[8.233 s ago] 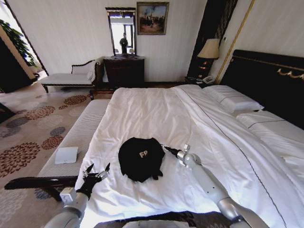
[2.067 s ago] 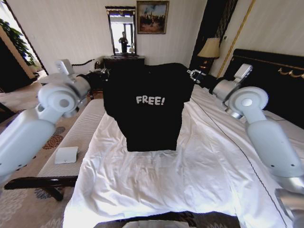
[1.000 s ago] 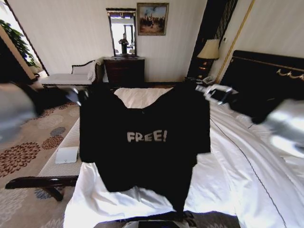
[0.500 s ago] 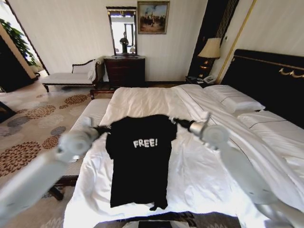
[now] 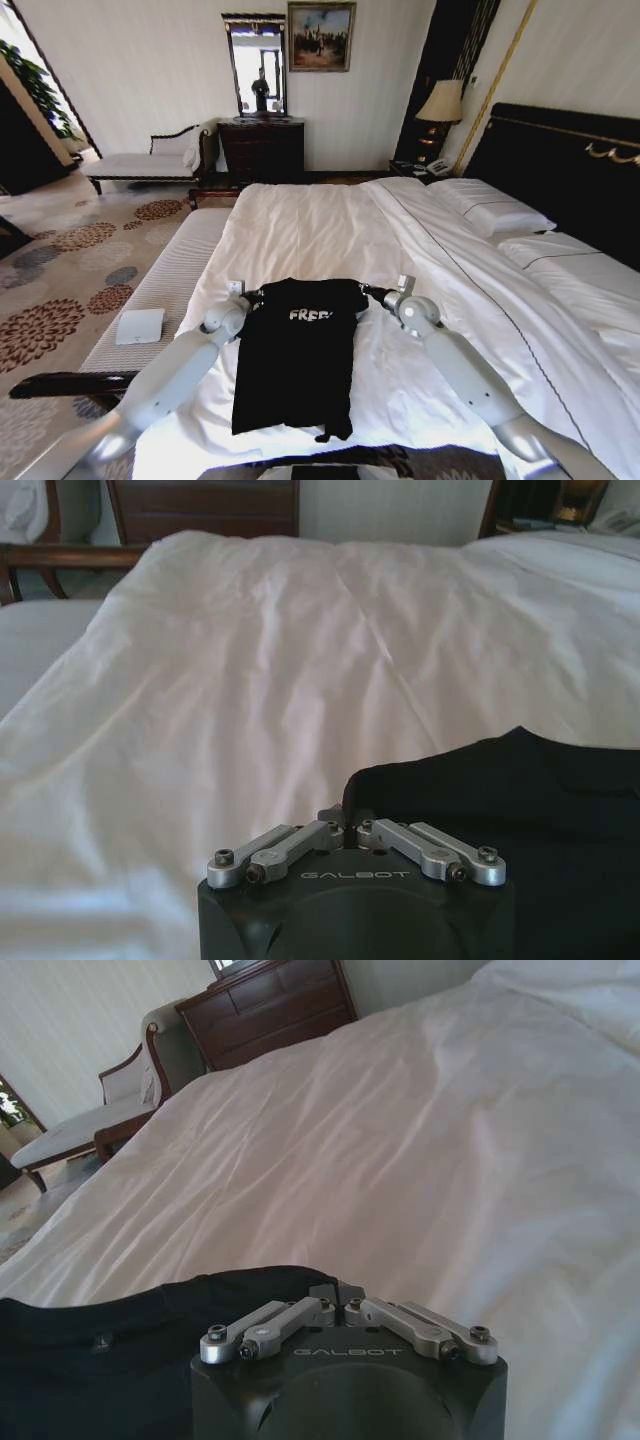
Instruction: Fold the clothes on the bed.
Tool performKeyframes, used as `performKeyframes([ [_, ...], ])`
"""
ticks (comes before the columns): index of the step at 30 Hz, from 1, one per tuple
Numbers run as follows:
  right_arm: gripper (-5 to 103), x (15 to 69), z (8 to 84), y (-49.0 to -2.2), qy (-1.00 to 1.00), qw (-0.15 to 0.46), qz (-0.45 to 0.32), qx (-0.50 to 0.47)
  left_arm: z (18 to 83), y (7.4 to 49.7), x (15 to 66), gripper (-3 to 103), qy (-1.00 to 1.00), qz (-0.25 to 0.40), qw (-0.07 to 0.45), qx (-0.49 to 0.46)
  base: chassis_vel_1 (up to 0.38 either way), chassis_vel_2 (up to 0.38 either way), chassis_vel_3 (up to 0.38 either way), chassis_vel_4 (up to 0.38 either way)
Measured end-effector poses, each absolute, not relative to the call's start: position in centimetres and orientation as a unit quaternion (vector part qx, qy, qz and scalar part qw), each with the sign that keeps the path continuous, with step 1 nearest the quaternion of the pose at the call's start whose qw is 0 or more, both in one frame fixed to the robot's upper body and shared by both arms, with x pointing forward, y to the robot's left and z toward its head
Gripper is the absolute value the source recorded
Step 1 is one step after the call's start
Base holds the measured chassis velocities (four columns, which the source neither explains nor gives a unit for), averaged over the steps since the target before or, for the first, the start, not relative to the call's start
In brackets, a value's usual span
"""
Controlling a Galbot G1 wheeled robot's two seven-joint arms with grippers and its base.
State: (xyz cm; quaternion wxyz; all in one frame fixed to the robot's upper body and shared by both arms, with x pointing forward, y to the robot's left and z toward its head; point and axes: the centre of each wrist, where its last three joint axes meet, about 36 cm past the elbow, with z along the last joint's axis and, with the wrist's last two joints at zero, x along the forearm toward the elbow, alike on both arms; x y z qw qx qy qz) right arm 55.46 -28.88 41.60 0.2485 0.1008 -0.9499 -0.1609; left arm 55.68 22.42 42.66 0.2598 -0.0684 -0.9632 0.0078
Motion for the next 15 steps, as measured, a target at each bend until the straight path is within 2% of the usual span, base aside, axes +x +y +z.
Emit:
performKeyframes([
  [1, 0, 55.5, 41.6, -28.9, -0.950, 0.248, -0.161, 0.101, 42.7, 22.4, 55.7, 1, -0.963, 0.008, 0.260, -0.068, 0.000, 0.000, 0.000, 0.000],
  [4, 0, 58.5, 40.7, -26.6, -0.956, 0.230, -0.155, 0.100, 43.1, 21.5, 61.0, 1, -0.969, 0.009, 0.242, -0.047, 0.000, 0.000, 0.000, 0.000],
  [5, 0, 58.5, 40.7, -26.6, -0.956, 0.230, -0.155, 0.100, 43.1, 21.5, 61.0, 1, -0.969, 0.009, 0.242, -0.047, 0.000, 0.000, 0.000, 0.000],
  [8, 0, 62.1, 39.2, -23.1, -0.955, 0.231, -0.153, 0.101, 44.4, 19.6, 66.3, 1, -0.972, 0.010, 0.230, -0.038, 0.000, 0.000, 0.000, 0.000],
  [15, 0, 68.1, 39.5, -20.5, -0.964, 0.218, -0.128, 0.088, 45.2, 17.2, 71.1, 1, -0.972, 0.009, 0.232, -0.034, 0.000, 0.000, 0.000, 0.000],
])
